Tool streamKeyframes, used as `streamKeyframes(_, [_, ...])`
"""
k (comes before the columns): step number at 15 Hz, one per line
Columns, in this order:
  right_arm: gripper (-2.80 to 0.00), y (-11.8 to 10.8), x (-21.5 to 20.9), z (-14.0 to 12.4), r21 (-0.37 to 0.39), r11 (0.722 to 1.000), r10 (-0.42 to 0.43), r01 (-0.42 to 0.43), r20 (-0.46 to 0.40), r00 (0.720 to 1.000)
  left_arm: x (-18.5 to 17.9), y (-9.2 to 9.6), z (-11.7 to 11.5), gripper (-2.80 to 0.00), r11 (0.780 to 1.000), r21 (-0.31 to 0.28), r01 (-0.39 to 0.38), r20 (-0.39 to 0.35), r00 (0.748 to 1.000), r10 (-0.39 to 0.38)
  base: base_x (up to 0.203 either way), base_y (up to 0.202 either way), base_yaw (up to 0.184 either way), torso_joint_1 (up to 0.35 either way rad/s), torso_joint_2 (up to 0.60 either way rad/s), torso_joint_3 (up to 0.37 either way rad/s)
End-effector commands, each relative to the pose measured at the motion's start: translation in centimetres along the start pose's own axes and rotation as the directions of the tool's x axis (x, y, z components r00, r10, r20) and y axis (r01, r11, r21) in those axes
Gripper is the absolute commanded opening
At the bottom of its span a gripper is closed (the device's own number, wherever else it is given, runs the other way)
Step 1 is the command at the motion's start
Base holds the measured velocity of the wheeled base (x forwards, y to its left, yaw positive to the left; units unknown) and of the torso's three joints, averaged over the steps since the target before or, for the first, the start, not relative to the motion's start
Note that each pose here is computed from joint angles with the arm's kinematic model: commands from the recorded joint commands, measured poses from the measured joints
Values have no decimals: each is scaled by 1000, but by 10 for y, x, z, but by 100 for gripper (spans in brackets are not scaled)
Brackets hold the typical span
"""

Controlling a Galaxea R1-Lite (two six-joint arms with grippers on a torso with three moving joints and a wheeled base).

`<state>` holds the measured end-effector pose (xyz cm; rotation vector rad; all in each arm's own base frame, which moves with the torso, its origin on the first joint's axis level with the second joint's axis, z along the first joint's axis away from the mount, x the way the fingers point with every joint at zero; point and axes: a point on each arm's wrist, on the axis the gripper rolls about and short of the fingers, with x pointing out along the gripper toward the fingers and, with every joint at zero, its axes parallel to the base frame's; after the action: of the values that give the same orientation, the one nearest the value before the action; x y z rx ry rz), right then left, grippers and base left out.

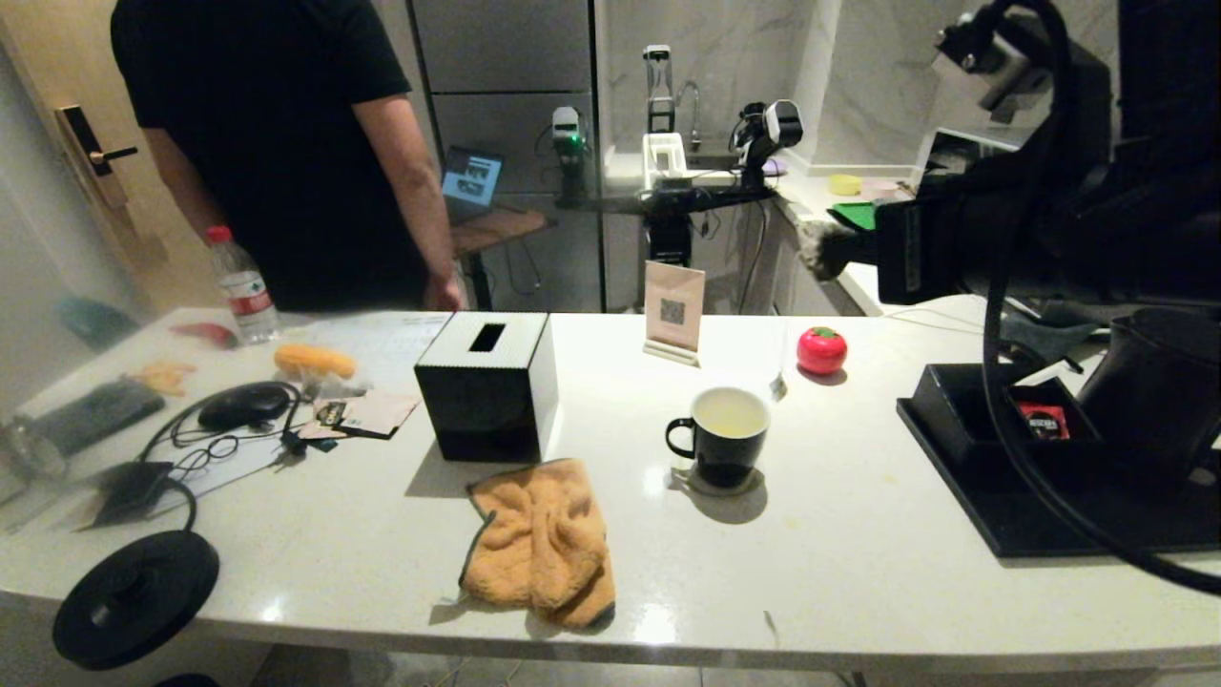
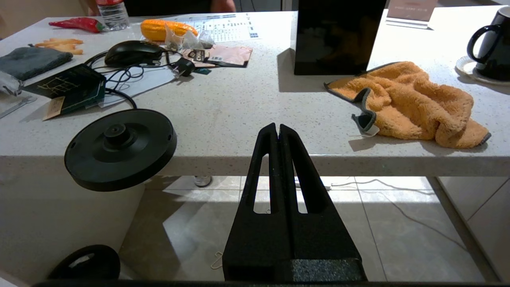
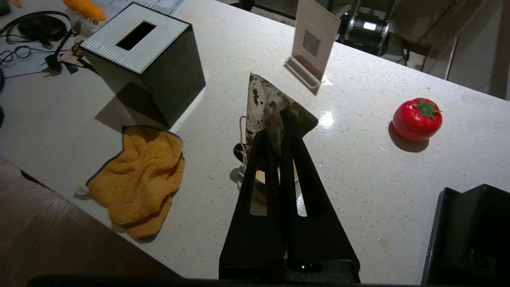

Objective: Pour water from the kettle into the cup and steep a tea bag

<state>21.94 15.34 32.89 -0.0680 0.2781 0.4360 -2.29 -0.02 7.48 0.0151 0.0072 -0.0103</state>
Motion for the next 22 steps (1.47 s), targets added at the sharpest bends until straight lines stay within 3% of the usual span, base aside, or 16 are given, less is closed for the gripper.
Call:
streamKeyframes(1, [-280,6,-1,-1,-6,1000,19,-19,-3,1000,0,0,0,-280,1000,0,6,0,1000,-6,0,0,0,0,0,0])
streamKeyframes(22, [-280,50,-14,-6,-92,979,183,-182,-1,983,-1,0,2,-280,1000,14,17,5,1000,-17,0,0,0,0,0,0])
